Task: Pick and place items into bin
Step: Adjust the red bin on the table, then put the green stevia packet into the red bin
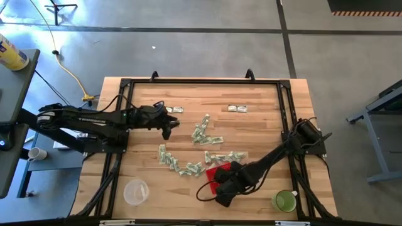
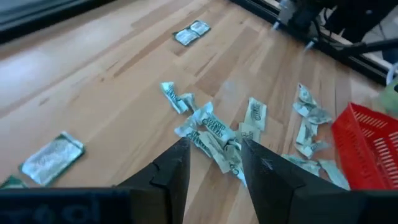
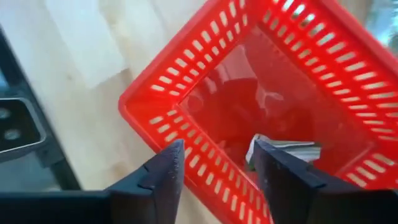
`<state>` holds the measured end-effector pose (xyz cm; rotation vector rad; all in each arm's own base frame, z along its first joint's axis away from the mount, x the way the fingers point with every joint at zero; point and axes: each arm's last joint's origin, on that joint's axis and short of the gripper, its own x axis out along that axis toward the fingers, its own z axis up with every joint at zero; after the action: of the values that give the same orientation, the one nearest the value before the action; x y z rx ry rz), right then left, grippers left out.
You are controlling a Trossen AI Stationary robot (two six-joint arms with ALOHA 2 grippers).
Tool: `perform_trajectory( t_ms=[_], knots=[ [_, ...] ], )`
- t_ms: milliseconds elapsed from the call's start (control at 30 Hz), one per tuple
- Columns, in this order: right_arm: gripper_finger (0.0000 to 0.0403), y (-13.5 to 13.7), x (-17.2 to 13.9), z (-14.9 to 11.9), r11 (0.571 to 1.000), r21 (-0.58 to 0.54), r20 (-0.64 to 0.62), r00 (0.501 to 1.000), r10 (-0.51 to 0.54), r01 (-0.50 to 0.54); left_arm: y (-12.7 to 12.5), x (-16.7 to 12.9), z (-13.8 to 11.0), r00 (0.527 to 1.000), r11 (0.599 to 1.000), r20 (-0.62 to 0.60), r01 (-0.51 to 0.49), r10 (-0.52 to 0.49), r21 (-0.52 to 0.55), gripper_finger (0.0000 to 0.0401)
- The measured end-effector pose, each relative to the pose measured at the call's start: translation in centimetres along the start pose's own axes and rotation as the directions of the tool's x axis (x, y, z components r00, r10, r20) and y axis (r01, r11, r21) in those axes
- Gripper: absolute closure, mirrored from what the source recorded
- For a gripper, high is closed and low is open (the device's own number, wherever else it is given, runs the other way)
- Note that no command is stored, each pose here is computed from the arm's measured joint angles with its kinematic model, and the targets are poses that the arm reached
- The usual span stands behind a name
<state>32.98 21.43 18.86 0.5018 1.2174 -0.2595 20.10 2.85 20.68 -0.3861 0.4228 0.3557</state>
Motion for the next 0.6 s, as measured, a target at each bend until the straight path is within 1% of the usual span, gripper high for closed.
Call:
perform_trajectory(
  t_ms=[100,233,333,400,500,600],
  knots=[
    [0.0232,0.5,-0.1,-0.5,0.999,0.030,-0.020,0.999,0.038,-0.038,0.0,0.0,0.0,1.000,0.999,0.000,-0.009,0.009,0.039,0.0222],
    [0.0234,1.1,-0.2,-0.9,0.993,0.077,-0.060,0.994,0.094,-0.089,0.1,0.0,0.0,1.000,0.997,0.006,-0.025,0.024,0.071,0.0224],
    [0.0229,1.8,-0.7,-1.0,0.988,0.087,-0.066,0.989,0.135,-0.129,0.1,0.0,0.0,1.000,0.995,0.008,-0.027,0.026,0.092,0.0222],
    [0.0224,2.3,-1.1,-1.1,0.988,0.071,-0.057,0.988,0.144,-0.140,0.1,0.0,0.0,1.000,0.995,0.006,-0.027,0.027,0.093,0.0223],
    [0.0216,2.7,-1.7,-1.3,0.991,0.045,-0.018,0.992,0.123,-0.122,0.4,0.0,-0.1,0.999,0.995,-0.008,-0.040,0.041,0.090,0.0224],
    [0.0207,2.5,-2.7,-1.5,1.000,0.007,0.036,0.999,0.008,-0.008,1.4,0.1,-0.3,0.995,0.993,-0.071,-0.056,0.063,0.108,0.0223]
  ],
)
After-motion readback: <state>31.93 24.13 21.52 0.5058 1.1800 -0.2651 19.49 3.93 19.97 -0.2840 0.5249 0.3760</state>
